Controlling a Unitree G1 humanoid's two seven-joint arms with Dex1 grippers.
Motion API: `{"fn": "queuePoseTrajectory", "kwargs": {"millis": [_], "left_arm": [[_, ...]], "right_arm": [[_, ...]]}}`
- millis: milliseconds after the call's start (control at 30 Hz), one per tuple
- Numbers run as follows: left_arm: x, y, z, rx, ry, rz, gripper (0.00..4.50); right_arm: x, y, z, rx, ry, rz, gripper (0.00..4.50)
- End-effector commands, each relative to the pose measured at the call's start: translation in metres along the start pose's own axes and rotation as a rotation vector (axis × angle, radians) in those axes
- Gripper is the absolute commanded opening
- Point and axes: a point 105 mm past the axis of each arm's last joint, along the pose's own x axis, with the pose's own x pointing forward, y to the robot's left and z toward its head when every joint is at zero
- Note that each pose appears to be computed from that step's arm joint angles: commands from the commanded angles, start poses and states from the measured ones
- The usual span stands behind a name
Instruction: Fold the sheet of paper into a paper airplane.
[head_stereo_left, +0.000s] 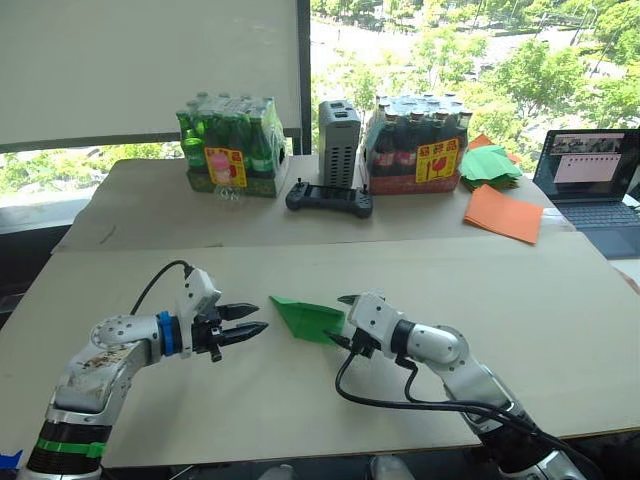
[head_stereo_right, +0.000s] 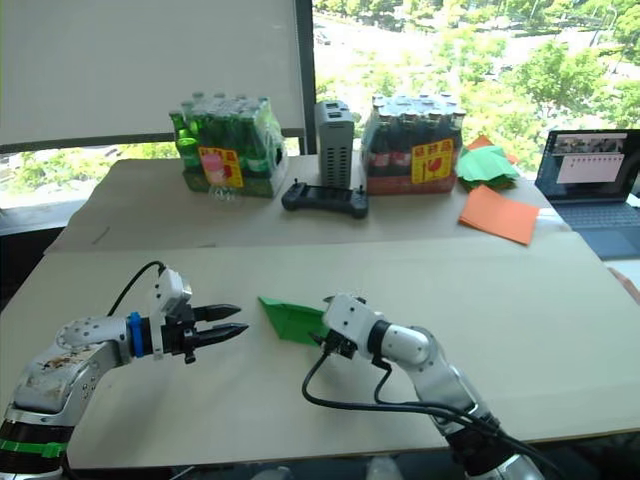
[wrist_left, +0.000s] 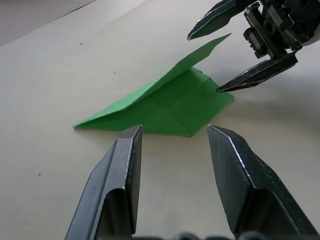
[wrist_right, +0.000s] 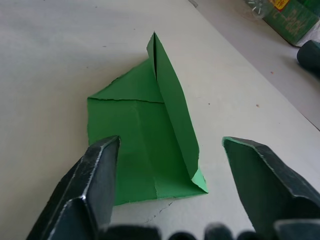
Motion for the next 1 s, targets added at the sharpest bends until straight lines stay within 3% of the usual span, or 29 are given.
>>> {"fn": "queuePoseTrajectory", "kwargs": {"millis": [33, 233, 500, 700, 1000], "left_arm": [[-0.003, -0.004, 0.015, 0.044, -0.047, 0.005, 2.19], [-0.004, -0.005, 0.016, 0.047, -0.050, 0.010, 2.19], [-0.005, -0.002, 0.016, 0.052, -0.036, 0.005, 2.19], [-0.006, -0.005, 0.012, 0.036, 0.006, -0.065, 2.19], [-0.003, -0.014, 0.014, 0.035, 0.021, -0.116, 2.19]], "right_arm": [[0.002, -0.008, 0.014, -0.029, -0.068, -0.013, 2.02], [0.004, -0.004, 0.017, -0.058, -0.082, 0.023, 0.02], [-0.012, 0.014, 0.030, -0.254, -0.157, 0.166, 0.02], [-0.030, 0.032, 0.027, -0.467, -0.171, 0.371, 0.02], [-0.027, 0.030, 0.023, -0.506, -0.179, 0.430, 0.02]]}}
